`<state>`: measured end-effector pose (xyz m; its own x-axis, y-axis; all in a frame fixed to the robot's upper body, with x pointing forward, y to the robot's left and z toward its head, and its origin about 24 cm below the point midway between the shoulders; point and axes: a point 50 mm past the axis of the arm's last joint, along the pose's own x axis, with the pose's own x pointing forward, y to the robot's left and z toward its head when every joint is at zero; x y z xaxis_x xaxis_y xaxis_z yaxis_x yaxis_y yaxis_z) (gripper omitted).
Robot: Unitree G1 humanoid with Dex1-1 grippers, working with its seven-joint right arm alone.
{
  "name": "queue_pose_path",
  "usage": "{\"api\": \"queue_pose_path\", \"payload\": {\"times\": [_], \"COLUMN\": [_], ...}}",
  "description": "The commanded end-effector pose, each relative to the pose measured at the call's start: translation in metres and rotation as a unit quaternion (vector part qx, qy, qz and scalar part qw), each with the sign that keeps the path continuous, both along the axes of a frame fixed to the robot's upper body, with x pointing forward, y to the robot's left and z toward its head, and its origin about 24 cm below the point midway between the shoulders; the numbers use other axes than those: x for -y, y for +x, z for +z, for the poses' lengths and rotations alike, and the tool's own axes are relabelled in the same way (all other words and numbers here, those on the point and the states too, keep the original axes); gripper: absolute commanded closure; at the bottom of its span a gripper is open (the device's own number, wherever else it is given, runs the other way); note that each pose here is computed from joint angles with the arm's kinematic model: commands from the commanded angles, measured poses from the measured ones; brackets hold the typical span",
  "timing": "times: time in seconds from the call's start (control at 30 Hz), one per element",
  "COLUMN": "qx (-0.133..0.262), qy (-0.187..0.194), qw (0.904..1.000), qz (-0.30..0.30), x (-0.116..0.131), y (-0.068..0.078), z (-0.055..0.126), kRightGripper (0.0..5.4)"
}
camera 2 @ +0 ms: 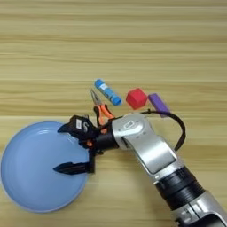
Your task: Move the objects on the table
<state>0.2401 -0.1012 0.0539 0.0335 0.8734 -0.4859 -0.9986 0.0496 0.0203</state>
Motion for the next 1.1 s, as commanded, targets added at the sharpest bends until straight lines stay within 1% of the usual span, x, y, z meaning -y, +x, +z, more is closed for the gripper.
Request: {"api": "queue_pose_path", "payload": {"times": [0.03,0.3,0.53,0.93,1.1], "qx": [0.052,0.048,0.059,0.072,0.075], "qy": [-0.008,-0.021,-0.029,-0.029,-0.03], "qw": [0.9985,0.9981,0.9967,0.9931,0.9913], "qz": [-0.012,-0.033,-0.047,-0.087,-0.103], "x": [-0.007,-0.013,-0.02,-0.027,-0.028], "y": [0.016,0.022,0.029,0.049,0.06], "z": [0.016,0.01,0.009,0.011,0.013], "kRightGripper": [0.05,0.05,0.05,0.05,0.05]}}
